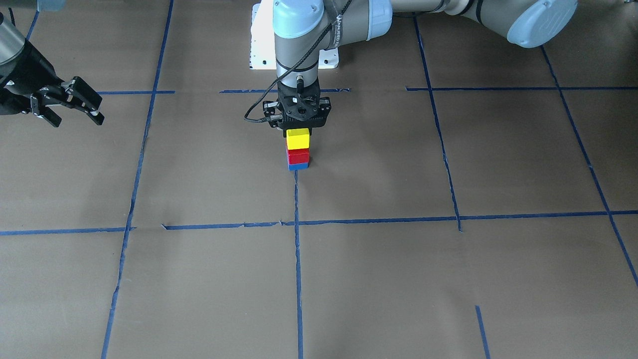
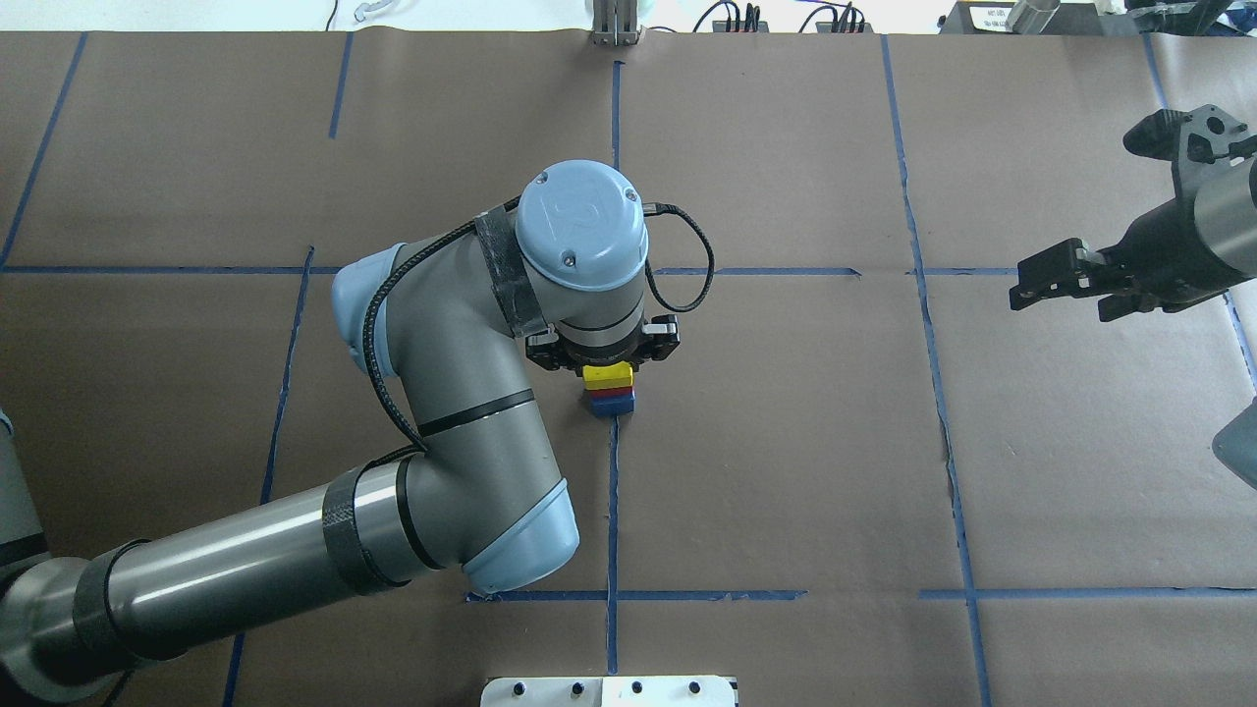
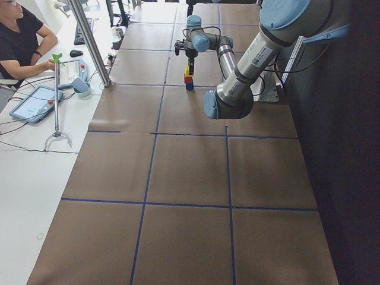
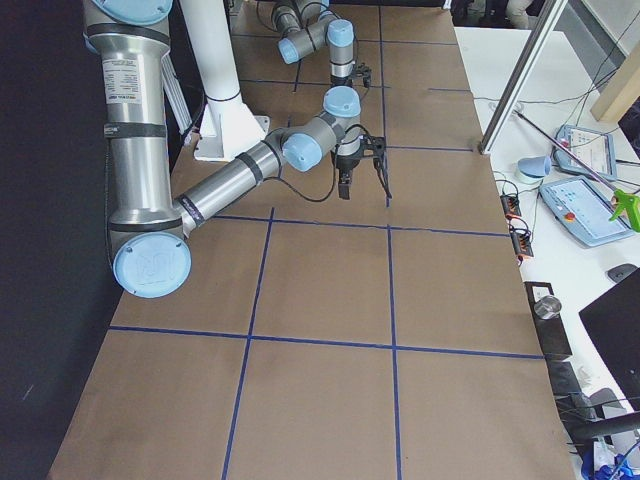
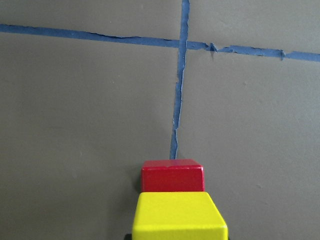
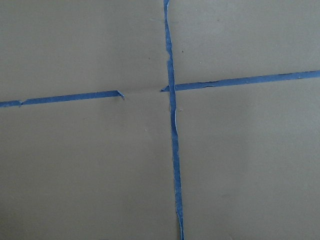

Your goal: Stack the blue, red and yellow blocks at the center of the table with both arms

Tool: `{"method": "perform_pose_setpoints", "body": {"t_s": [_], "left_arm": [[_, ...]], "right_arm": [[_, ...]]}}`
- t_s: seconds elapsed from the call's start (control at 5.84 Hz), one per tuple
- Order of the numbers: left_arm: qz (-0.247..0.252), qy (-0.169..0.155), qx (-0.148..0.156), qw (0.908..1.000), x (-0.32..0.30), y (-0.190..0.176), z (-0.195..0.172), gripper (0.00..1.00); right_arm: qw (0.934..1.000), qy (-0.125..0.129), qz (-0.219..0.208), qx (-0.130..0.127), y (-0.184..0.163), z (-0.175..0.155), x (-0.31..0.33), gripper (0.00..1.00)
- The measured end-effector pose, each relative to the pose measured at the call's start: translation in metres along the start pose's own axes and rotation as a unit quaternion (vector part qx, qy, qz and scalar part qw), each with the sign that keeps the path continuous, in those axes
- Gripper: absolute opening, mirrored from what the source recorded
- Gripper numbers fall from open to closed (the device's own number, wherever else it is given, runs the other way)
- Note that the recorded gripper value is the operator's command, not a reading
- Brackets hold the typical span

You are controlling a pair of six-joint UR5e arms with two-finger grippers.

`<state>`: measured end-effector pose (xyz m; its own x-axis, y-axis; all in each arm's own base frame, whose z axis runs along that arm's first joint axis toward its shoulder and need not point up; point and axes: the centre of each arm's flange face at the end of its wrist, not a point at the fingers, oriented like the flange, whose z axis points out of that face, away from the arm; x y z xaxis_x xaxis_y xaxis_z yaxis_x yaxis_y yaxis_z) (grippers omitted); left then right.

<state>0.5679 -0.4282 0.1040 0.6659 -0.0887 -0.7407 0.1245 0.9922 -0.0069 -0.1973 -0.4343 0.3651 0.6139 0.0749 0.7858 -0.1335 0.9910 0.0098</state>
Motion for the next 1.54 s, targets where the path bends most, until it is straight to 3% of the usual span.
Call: {"method": "perform_pose_setpoints", "body": {"t_s": [0.51, 0.69, 0.86, 1.03, 1.54], "left_arm": [[-0.001, 0.001, 0.004, 1.0, -0.0004, -0.0057, -0.0038, 0.04], [-0.001, 0.001, 0.004, 1.0, 0.0, -0.0061, -0.004, 0.29], [-0.002, 0.001, 0.004, 1.0, 0.0, -0.0062, -0.0035, 0.72], [-0.003, 0.0, 0.004, 1.0, 0.0, -0.006, -0.0025, 1.0], [-0.006, 0.003, 0.011, 0.9999, 0.0024, -0.0063, -0.0077, 1.0]], "right_arm": [[1.0, 0.0, 0.0, 0.0, -0.0003, 0.0007, -0.0003, 1.0], [1.0, 0.001, 0.001, -0.001, -0.0003, 0.0011, -0.0001, 1.0], [1.0, 0.001, 0.001, -0.001, -0.0004, 0.0013, -0.0003, 1.0], [1.0, 0.0, 0.0, -0.001, -0.0006, 0.0012, -0.0008, 1.0], [1.0, -0.001, -0.001, 0.0, -0.0013, 0.001, -0.0023, 1.0]]}}
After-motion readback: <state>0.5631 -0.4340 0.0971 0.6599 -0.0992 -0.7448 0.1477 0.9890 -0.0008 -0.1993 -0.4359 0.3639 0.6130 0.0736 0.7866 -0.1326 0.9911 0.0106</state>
